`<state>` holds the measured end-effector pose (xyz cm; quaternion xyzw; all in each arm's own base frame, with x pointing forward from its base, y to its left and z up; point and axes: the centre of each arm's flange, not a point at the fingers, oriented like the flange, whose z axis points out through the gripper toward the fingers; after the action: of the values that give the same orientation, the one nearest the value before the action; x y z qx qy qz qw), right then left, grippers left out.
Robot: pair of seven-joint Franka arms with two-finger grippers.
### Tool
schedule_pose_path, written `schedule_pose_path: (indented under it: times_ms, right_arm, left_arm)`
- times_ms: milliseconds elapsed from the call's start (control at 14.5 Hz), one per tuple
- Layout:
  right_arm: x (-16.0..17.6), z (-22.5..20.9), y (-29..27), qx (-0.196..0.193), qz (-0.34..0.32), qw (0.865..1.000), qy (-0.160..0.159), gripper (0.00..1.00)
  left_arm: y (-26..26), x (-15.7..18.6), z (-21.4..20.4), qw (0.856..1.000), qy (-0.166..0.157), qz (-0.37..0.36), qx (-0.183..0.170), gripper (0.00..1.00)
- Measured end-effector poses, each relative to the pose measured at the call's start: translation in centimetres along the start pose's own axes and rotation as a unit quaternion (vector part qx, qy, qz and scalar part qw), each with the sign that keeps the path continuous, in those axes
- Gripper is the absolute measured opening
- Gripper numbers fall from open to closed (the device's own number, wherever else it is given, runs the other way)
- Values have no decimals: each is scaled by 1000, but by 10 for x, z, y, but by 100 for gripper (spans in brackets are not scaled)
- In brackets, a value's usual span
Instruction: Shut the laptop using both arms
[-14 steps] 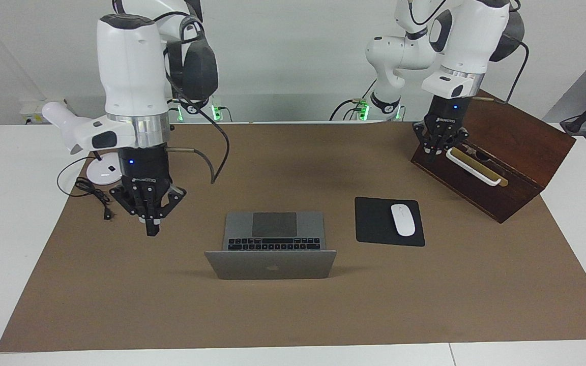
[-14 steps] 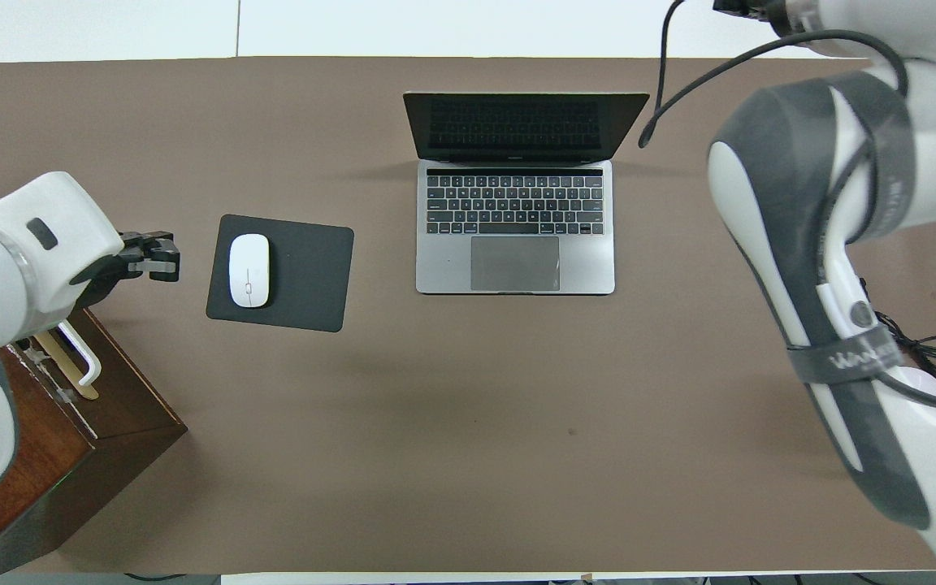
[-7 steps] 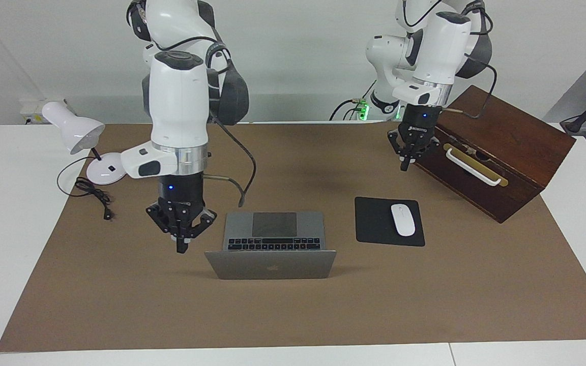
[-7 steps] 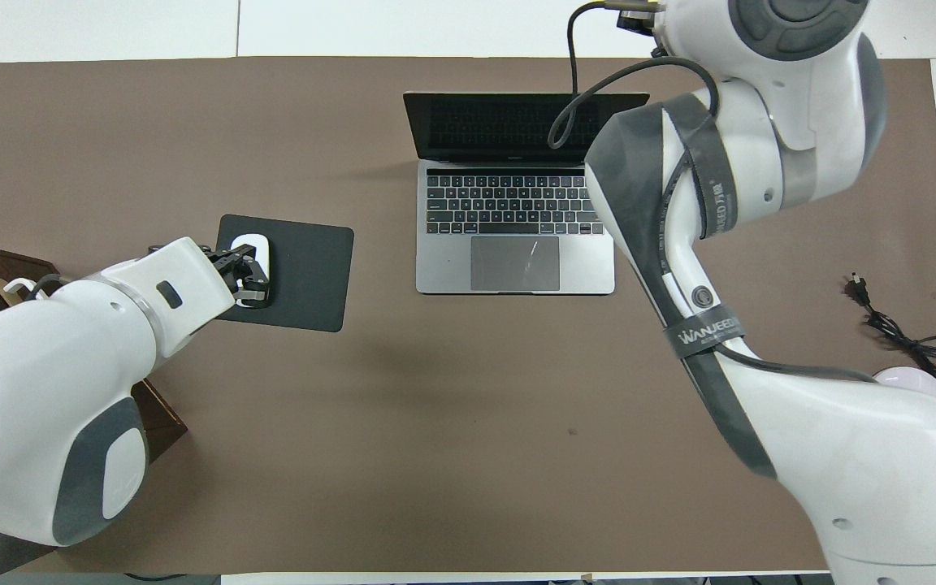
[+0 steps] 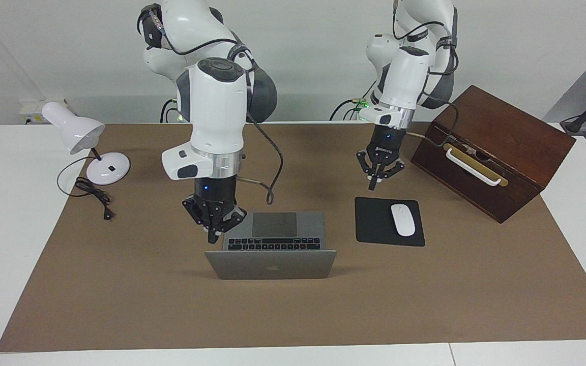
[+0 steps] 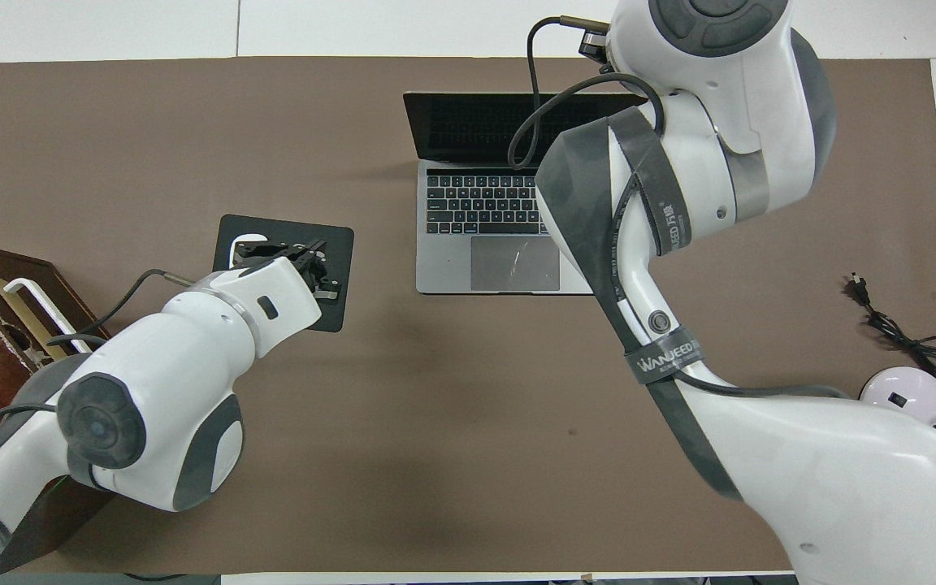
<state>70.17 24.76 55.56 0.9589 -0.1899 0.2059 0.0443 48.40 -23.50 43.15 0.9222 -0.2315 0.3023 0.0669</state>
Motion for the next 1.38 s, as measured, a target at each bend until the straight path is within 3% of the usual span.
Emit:
schedule_pose_path:
  times_ms: [345, 691, 1036, 1381]
  right_arm:
    - [-18, -8, -22, 6, 22, 1000, 4, 1]
    - [-7, -12, -19, 2, -70, 997, 40, 1]
    - [-9, -7, -31, -21, -169, 982, 87, 1]
    - [-31, 16, -58, -30, -194, 976, 92, 1]
  left_arm:
    - [26, -10, 39, 999, 29, 20, -11, 1]
    - [48, -27, 75, 998, 49, 35, -20, 1]
    - [75, -51, 112, 995, 76, 53, -33, 1]
    - [88, -61, 130, 994, 79, 61, -39, 1]
